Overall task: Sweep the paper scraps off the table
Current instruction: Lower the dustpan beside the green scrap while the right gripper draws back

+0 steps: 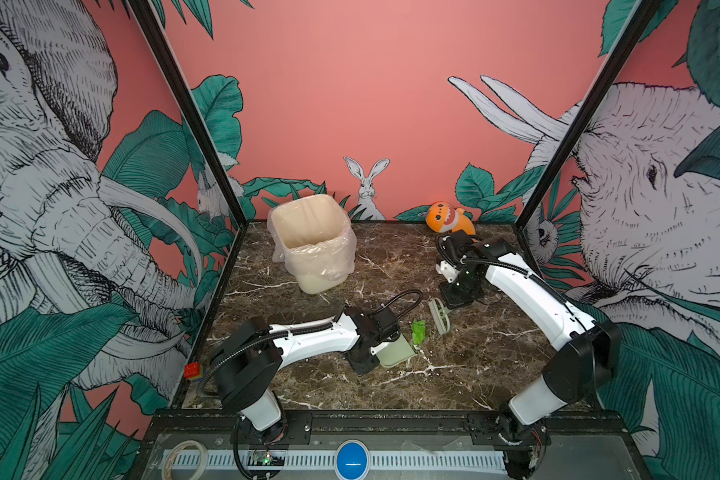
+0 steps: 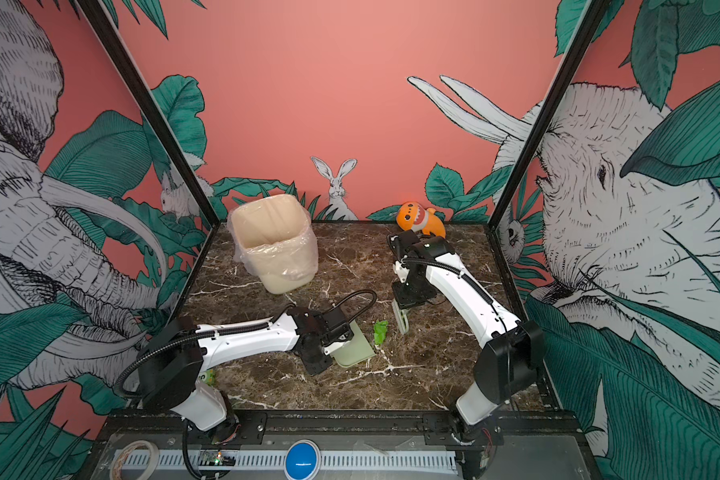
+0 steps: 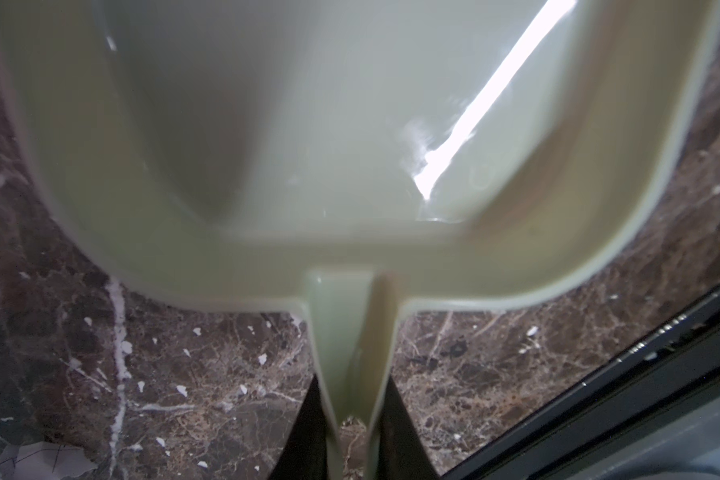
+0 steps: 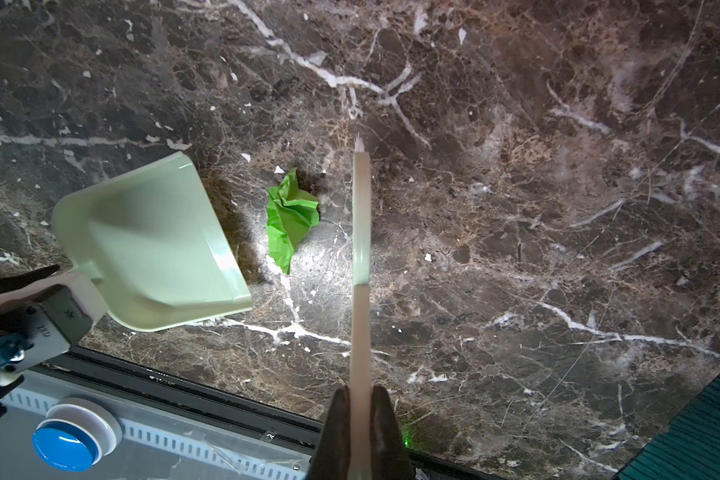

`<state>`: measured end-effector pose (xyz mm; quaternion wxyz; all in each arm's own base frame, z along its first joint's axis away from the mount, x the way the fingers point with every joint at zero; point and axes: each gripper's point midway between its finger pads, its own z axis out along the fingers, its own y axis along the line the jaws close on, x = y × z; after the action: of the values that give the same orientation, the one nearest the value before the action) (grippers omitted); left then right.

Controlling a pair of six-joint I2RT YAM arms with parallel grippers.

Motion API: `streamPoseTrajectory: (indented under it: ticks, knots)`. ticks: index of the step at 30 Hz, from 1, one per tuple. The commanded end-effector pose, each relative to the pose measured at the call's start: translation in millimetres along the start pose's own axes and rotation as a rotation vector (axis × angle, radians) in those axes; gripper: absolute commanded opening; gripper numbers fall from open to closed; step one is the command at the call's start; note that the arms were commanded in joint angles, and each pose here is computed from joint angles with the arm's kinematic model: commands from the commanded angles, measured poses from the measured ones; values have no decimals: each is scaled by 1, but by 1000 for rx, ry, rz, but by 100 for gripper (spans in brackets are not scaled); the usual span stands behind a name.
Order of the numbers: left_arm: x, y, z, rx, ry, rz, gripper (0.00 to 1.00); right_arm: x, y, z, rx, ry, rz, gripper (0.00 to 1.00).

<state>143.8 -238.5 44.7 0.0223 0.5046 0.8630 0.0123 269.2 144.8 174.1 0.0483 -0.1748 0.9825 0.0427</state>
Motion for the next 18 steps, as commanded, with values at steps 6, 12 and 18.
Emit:
streamPoseTrajectory:
  ticks: [6,12,18]
  knots:
    - [1,-3,-3,-4,60,37,15,-5,1,5,20,34,-34,0]
    - [-2,-3,-3,-7,66,42,15,-7,10,10,2,48,-53,0]
    - [-3,-3,-1,-9,78,47,15,-10,24,12,-11,56,-84,0]
